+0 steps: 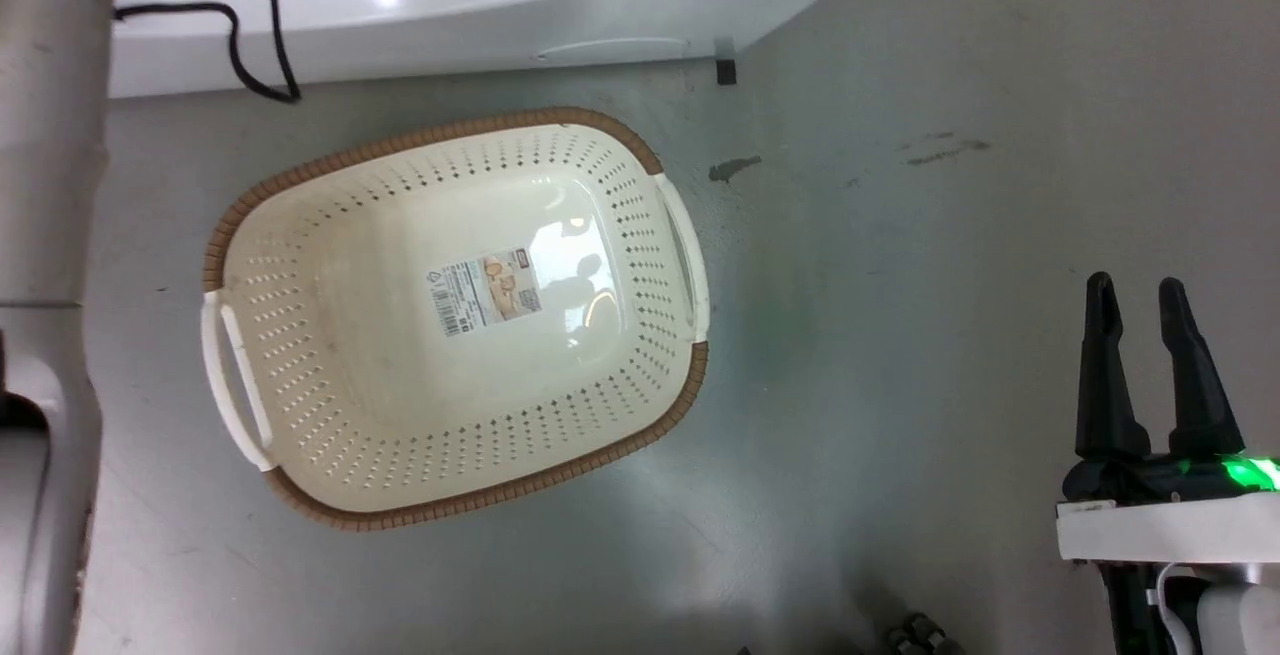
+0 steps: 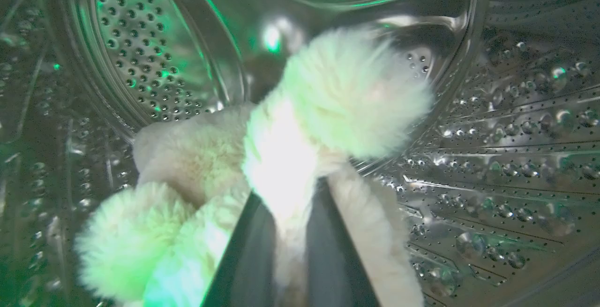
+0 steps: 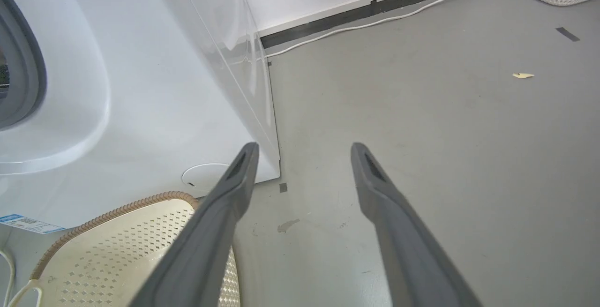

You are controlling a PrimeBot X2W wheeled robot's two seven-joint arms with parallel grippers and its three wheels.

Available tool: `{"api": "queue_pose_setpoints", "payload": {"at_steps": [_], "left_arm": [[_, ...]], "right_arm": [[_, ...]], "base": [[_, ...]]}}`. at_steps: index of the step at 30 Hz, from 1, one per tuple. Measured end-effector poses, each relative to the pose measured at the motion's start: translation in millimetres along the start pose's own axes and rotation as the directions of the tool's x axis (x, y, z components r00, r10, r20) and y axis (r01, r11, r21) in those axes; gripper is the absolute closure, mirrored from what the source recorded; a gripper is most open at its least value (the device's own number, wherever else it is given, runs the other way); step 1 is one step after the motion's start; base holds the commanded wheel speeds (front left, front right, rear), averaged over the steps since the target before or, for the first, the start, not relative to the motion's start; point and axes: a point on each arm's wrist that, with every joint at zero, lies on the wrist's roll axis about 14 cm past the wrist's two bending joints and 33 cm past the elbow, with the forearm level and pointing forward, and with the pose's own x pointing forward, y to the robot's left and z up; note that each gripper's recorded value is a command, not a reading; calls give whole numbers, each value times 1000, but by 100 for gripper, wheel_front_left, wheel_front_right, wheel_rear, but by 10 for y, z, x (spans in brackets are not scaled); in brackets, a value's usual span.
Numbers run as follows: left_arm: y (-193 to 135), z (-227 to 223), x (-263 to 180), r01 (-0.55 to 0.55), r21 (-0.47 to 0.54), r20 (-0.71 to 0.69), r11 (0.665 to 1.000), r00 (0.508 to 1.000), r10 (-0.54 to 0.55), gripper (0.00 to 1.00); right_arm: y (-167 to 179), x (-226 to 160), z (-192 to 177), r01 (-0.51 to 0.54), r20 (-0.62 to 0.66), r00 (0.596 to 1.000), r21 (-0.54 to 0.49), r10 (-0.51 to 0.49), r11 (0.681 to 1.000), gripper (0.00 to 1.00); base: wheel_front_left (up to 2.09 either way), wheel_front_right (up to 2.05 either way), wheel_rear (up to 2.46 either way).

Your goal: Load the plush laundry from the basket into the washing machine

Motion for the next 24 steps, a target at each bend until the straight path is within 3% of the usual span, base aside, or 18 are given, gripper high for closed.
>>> {"api": "queue_pose_setpoints", "payload": {"at_steps": [24], "left_arm": [[158, -258, 362, -58, -17, -21, 998, 998, 57, 100]], "right_arm": [[-284, -107, -90, 88, -42, 995, -37, -90, 995, 0]], "base": [[0, 0, 0]]}}
